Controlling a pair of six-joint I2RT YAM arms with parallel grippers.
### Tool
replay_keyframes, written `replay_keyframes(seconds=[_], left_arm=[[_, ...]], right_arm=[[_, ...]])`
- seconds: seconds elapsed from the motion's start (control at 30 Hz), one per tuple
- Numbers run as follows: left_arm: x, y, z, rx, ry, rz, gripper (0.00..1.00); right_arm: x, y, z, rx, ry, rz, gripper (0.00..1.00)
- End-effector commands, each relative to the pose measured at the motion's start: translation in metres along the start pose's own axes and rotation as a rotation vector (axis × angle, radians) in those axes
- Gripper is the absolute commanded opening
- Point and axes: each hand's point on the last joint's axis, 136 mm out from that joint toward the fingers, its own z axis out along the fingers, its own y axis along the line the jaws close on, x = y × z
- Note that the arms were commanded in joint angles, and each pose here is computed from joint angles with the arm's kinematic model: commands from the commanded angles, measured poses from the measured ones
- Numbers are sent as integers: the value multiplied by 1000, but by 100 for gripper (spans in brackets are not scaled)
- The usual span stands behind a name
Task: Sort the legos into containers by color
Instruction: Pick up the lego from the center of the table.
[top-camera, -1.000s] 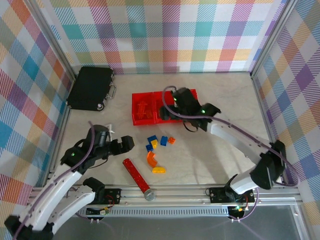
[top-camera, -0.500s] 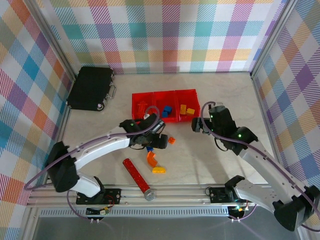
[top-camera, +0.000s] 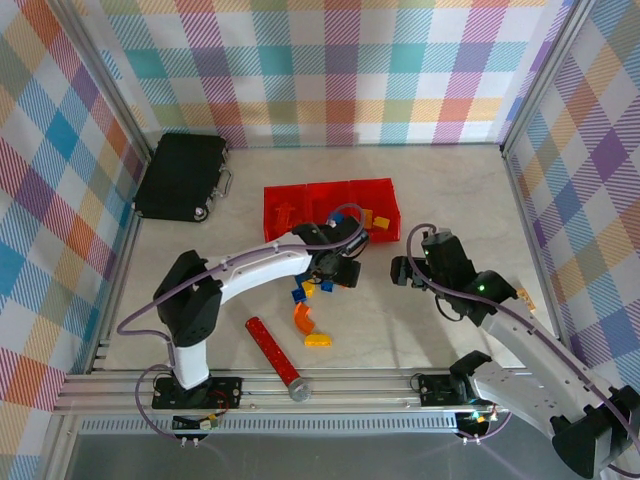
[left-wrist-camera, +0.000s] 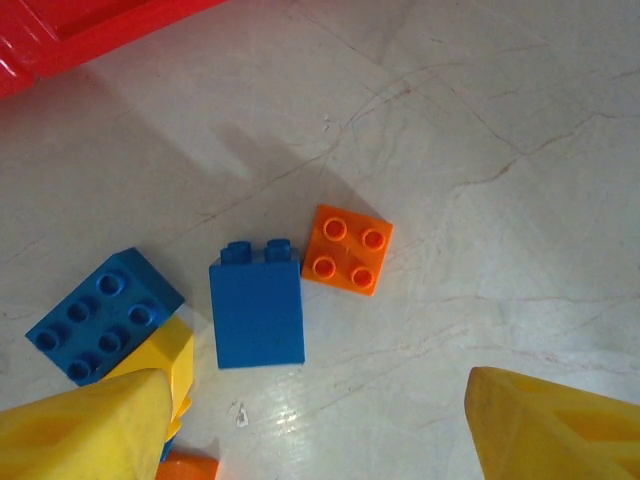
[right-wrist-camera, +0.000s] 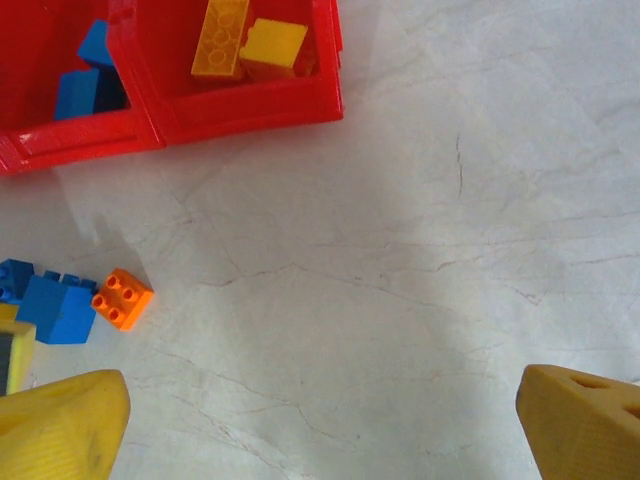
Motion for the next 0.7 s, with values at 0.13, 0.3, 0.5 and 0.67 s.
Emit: replay_keyframes(seconds=[0.13,0.3,0.5,0.67], left_arm=[[-1,8,18,-58,58,3,66],[0,15,27,-53,78,-27,66],[2,24,38,-60,97,-50,61],[5,24,45,-36,110,-63,58]], right_arm=[[8,-2,-1,-7,21,13,99],[10,-5,0,0,23,6,99],[13,-2,5,-11,31,12,99],[14,-3,5,-5,46,6,99]])
